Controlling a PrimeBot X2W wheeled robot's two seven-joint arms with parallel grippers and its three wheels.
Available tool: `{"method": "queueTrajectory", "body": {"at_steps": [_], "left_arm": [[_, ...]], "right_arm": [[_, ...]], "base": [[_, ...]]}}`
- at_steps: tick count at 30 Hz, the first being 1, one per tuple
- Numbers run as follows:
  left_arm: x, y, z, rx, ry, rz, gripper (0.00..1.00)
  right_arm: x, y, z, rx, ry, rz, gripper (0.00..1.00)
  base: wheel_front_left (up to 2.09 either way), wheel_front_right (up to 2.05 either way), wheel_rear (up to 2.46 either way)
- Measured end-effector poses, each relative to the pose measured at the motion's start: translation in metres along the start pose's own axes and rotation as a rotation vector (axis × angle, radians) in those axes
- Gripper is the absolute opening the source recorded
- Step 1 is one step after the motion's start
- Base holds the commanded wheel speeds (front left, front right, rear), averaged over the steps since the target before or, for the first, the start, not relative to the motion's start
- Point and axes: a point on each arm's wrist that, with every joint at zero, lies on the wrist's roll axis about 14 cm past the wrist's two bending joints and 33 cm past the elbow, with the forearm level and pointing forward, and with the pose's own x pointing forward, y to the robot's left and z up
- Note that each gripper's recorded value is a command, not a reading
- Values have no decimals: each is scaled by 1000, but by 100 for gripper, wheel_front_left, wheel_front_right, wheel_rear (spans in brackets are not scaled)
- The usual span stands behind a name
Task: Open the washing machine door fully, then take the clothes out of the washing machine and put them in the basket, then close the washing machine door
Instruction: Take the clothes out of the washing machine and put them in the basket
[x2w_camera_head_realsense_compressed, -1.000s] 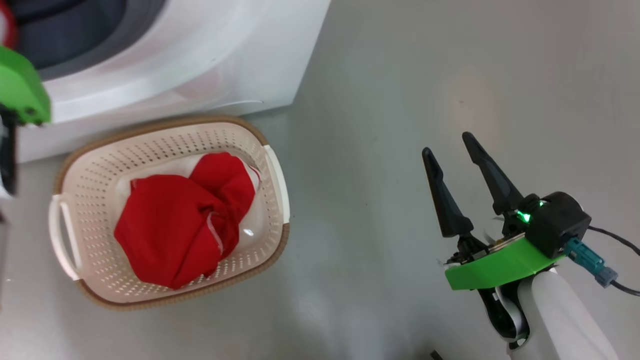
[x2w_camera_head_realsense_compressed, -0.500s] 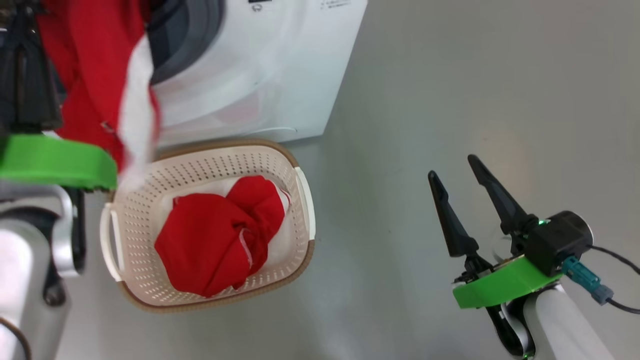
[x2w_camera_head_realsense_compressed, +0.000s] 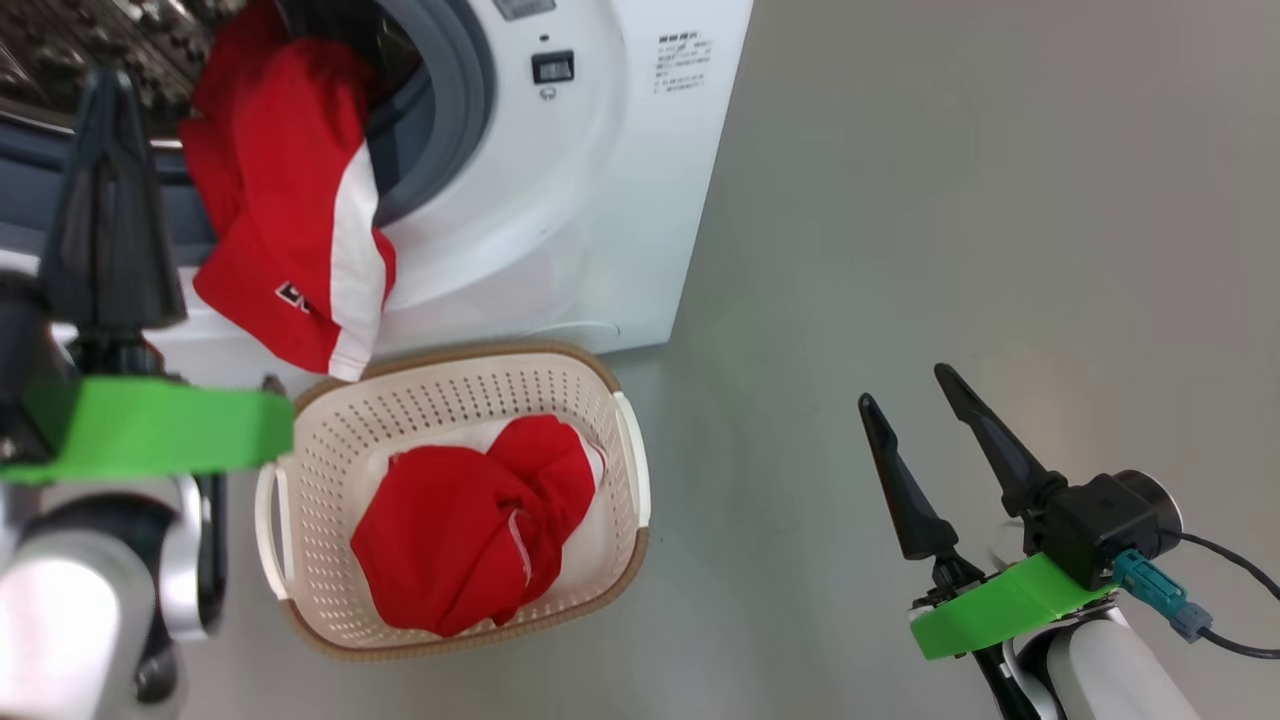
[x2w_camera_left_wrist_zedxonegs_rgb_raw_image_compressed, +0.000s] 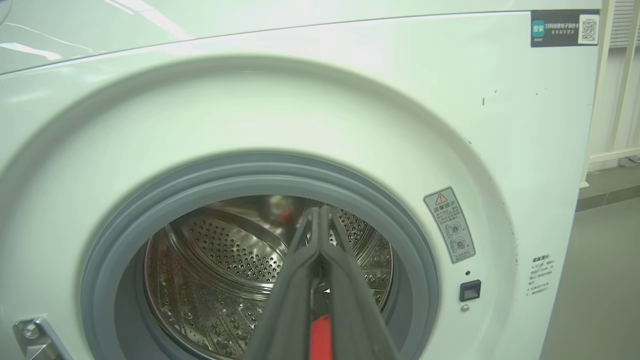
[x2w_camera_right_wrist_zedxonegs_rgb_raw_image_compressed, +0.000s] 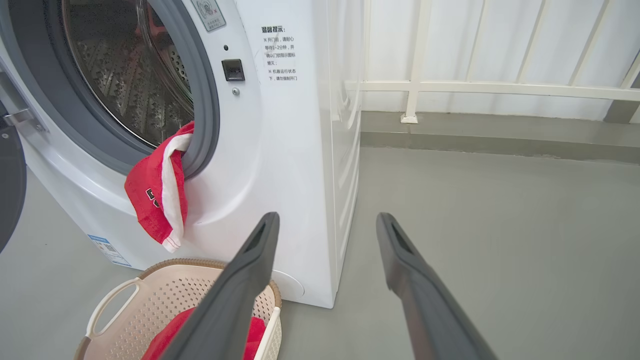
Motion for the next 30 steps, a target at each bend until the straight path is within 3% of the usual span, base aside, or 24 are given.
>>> {"method": "queueTrajectory", "body": {"at_steps": [3, 4, 6, 17, 30], "left_arm": [[-10, -1, 12, -17, -33, 7, 0], [-18, -1, 17, -49, -46, 16, 46], [-29, 0, 18, -72, -51, 38, 99], [-98, 1, -25, -122, 115, 105, 100], [-179, 12, -63, -92, 267, 170, 100]], "right_arm": [[-2, 1, 6, -1, -16, 1, 100], [-3, 2, 11, -2, -29, 2, 100], [-6, 1, 14, -3, -38, -3, 100], [-19, 4, 17, 9, -45, -6, 100], [-38, 9, 17, 12, -43, -6, 100]], "base": [[0, 0, 0], [0, 0, 0], [0, 0, 0], [0, 0, 0], [0, 0, 0]]}}
